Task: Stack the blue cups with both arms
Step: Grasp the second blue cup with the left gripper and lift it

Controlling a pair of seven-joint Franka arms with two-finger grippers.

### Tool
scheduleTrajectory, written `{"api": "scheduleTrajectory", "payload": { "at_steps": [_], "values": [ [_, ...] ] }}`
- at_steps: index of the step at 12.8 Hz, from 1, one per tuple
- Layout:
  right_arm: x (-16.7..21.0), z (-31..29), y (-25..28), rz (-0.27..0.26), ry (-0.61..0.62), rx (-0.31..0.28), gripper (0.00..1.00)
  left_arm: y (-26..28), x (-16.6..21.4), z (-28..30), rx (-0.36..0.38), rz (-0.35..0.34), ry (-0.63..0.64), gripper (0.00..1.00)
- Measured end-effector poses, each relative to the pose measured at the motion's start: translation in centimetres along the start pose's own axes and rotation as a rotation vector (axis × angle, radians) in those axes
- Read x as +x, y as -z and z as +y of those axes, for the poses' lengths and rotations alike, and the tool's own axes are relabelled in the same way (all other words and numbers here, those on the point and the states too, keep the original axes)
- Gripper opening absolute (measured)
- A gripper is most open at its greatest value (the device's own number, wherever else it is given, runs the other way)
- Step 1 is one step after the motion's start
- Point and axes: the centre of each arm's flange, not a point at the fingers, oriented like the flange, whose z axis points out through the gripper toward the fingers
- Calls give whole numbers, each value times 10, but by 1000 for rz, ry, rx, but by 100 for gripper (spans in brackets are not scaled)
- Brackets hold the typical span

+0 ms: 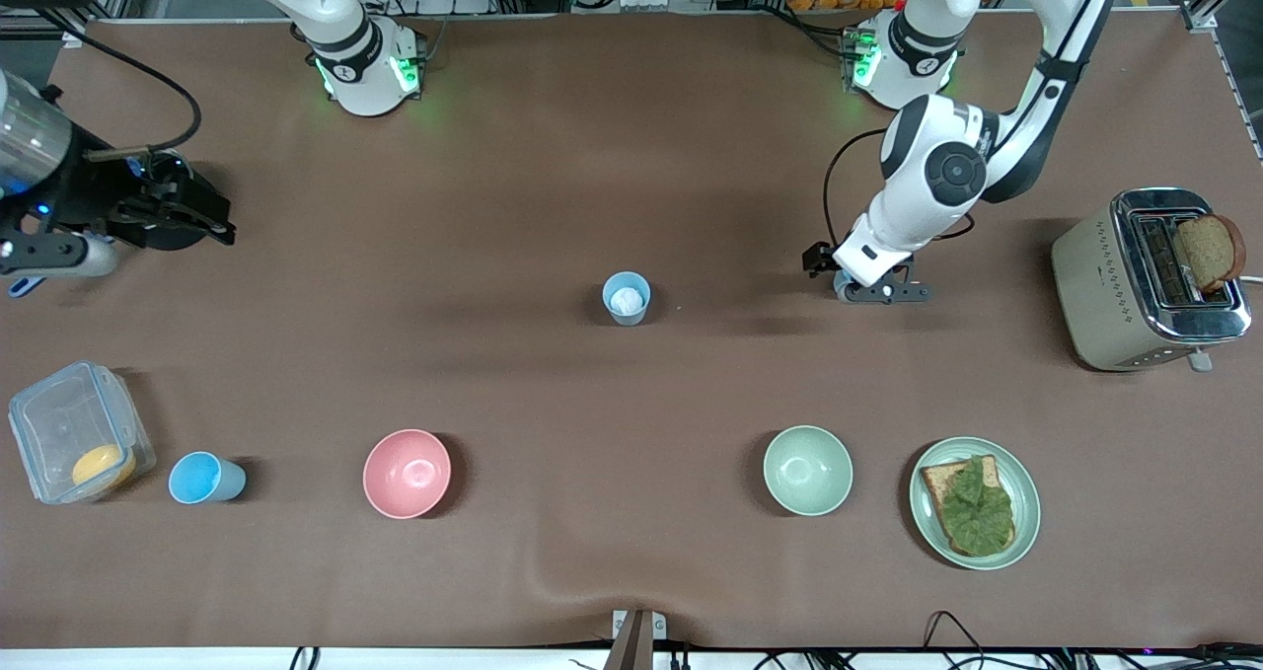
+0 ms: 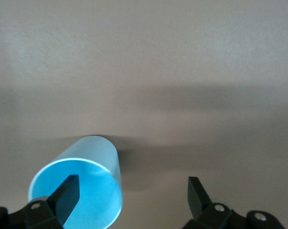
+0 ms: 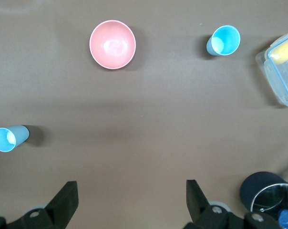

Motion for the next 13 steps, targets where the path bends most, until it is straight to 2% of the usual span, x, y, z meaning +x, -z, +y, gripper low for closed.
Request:
{"api": "scheduleTrajectory", "payload": {
  "at_steps": [3, 4, 5, 6, 8, 10, 13],
  "values": [
    [-6, 17, 12, 20, 28, 3, 100, -10, -2, 0, 3, -19, 0, 100],
    [-7, 17, 14, 24, 30, 4, 100, -13, -4, -3, 5, -26, 3, 93],
    [-8, 17, 17, 31, 31, 4, 100, -17, -8, -6, 10, -36, 7, 93],
    [-9, 19, 22, 42, 27, 4, 100, -20, -11, -10, 13, -45, 13, 85],
    [-14, 33, 33, 59, 5, 6, 100, -24, -15, -20, 21, -60, 28, 63],
    [-22, 52, 39, 50, -6, 10, 100, -23, -18, -24, 30, -81, 33, 39],
    [-27, 61, 44, 53, 10, 16, 100, 4, -17, -23, 38, -63, 31, 4]
  ]
}}
